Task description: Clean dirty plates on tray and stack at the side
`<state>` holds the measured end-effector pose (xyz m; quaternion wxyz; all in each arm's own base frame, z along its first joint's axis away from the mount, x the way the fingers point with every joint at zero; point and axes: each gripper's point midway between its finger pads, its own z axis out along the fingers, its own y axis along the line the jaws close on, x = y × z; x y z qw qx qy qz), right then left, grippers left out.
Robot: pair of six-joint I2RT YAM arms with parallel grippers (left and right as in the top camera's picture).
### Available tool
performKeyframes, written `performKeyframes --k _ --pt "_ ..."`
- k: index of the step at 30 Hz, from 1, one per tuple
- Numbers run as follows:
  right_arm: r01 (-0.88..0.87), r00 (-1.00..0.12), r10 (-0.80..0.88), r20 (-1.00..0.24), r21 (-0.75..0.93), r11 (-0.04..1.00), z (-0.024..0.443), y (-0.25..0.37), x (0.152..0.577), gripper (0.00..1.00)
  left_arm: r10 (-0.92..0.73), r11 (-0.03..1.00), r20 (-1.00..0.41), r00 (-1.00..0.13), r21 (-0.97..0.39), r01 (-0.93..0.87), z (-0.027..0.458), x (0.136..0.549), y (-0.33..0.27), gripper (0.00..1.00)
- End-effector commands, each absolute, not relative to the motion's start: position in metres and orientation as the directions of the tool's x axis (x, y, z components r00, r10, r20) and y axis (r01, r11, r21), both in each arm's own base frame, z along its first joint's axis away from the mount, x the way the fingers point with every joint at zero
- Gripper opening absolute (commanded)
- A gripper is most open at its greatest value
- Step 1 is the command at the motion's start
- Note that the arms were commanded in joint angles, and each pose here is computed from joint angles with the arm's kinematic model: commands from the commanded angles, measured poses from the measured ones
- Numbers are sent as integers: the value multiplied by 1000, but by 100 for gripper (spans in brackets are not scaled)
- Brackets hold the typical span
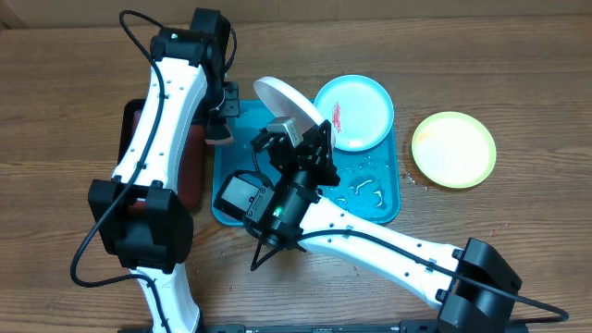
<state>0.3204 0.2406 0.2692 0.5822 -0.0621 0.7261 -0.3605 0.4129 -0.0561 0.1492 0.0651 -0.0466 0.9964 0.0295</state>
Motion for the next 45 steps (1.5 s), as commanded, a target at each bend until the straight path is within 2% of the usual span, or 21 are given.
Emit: performKeyframes --k 1,14,20,23,26,30,34,35,38,39,42,45 --pt "376 -264 -474 -840 -542 751 294 236 318 4 -78 996 -152 -985 40 -85 155 417 -58 4" --pt "376 -263 -471 -842 -539 754 294 236 318 4 -81 996 -151 -985 35 -87 155 416 -59 4" --pt "337 -298 -453 -840 -537 774 284 239 319 4 -81 996 -149 -986 21 -85 155 416 -62 4" --pt "289 -347 -429 -834 -530 797 271 241 322 4 -81 996 -151 -985 20 -85 156 417 -62 4" --pt "178 -478 -362 -800 -492 852 239 243 326 4 -81 996 -150 -985 21 -85 155 417 -62 4" --pt "3 -740 -205 -641 -308 951 176 247 327 4 -81 996 -150 -985 21 -85 155 417 -62 4" --pt "-61 -865 -118 -487 -132 989 149 244 332 4 -81 996 -151 -985 20 -85 155 417 -62 4" --pt "-104 -898 -112 -425 -42 994 143 245 336 4 -81 996 -154 -985 20 -85 155 418 -62 4" --pt "-154 -942 -95 -323 163 974 139 246 344 4 -81 996 -158 -984 18 -85 156 419 -62 4" --pt "-120 -961 -44 -274 266 957 140 235 353 4 -82 996 -158 -984 17 -86 156 419 -62 4" --pt "-25 -976 60 -210 378 925 144 203 370 4 -82 996 -158 -984 11 -85 156 419 -63 4" --pt "92 -970 177 -169 417 904 145 160 386 4 -82 996 -160 -984 12 -84 156 419 -63 4"
